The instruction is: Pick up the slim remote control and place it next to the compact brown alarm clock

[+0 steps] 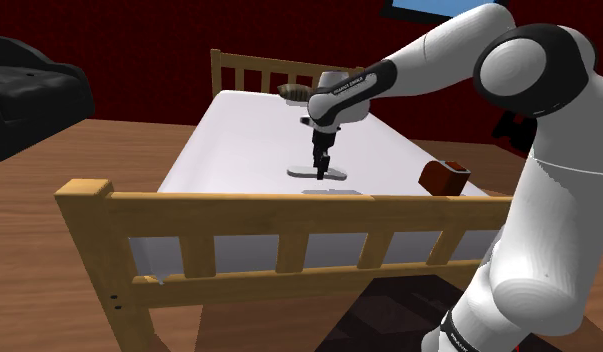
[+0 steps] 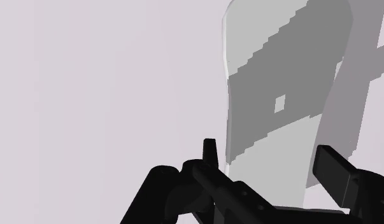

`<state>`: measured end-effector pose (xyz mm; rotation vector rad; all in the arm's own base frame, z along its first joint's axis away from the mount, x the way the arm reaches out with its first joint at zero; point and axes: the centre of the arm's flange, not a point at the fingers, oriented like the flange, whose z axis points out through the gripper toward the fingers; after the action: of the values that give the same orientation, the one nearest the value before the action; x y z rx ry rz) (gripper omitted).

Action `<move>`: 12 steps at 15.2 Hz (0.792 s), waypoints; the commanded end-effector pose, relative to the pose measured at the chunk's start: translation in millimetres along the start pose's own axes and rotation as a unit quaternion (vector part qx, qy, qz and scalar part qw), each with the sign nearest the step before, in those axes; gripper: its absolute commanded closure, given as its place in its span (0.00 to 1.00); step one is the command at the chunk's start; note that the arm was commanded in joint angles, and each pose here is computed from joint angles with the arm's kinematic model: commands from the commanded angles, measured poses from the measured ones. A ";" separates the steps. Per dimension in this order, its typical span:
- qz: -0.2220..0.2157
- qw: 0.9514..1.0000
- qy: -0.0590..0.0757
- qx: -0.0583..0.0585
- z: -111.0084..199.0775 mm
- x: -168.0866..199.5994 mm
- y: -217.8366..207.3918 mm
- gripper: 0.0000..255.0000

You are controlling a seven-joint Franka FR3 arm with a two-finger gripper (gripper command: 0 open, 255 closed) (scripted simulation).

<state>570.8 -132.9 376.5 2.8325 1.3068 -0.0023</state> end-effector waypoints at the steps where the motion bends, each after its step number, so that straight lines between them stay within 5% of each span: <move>1: 0.000 1.000 0.000 0.000 -12.0 -0.7 0.3 1.00; 12: 0.000 1.000 0.000 0.000 -70.1 -1.3 1.4 1.00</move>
<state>570.8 -135.2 440.8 2.8321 1.3071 -0.0021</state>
